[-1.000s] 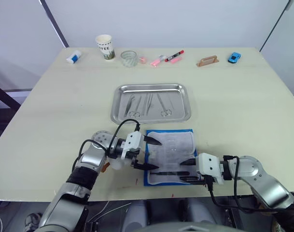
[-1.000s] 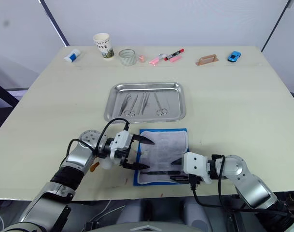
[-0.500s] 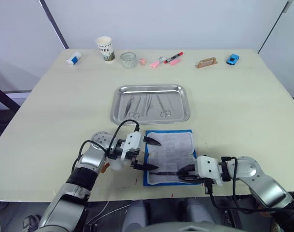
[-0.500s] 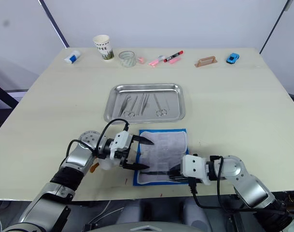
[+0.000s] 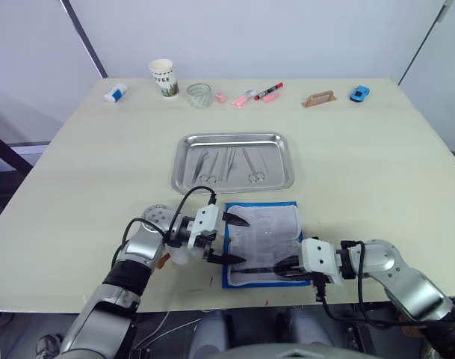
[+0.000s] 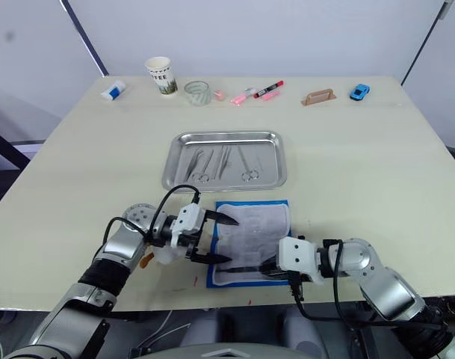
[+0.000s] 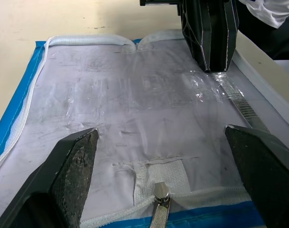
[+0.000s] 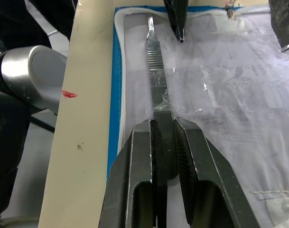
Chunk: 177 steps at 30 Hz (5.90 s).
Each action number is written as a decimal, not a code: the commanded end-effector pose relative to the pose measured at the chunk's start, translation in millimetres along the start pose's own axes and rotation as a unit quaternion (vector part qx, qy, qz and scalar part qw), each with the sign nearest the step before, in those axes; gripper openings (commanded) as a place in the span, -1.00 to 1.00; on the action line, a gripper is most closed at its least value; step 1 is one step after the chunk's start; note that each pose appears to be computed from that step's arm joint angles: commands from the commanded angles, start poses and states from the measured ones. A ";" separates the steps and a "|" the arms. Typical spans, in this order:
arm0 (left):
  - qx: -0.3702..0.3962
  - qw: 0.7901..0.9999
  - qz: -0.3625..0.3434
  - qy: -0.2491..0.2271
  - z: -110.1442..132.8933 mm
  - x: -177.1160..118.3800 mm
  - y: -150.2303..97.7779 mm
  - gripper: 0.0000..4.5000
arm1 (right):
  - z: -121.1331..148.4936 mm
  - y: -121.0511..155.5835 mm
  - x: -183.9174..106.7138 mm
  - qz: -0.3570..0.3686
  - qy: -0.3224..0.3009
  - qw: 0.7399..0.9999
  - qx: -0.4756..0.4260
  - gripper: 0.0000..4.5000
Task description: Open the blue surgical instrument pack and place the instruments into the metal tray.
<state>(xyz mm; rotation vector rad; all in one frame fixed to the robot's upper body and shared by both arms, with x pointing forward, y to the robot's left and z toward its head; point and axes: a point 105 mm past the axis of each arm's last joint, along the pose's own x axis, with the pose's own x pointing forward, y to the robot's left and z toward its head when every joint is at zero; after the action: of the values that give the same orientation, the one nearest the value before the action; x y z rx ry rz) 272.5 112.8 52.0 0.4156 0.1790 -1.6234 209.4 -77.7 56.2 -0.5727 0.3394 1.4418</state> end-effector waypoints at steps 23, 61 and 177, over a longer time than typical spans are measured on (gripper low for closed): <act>-0.050 0.998 -0.018 0.029 -25.4 8.3 -13.7 1.00 | 22.1 -22.5 -32.2 -0.047 0.115 0.991 -0.044 -0.97; -0.040 0.997 -0.026 0.054 -29.9 13.6 -13.9 1.00 | 17.4 -22.6 -45.9 -0.054 0.154 0.984 -0.069 -0.97; -0.093 0.959 0.194 -0.186 63.4 -48.8 5.7 1.00 | 104.7 -118.8 -52.9 -0.249 -0.346 0.896 0.122 0.38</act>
<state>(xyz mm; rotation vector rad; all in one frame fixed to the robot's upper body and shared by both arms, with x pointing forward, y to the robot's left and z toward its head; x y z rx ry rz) 272.1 131.2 110.5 0.0195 0.0035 -1.2747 322.7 -61.4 177.0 0.0876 -0.1323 0.9151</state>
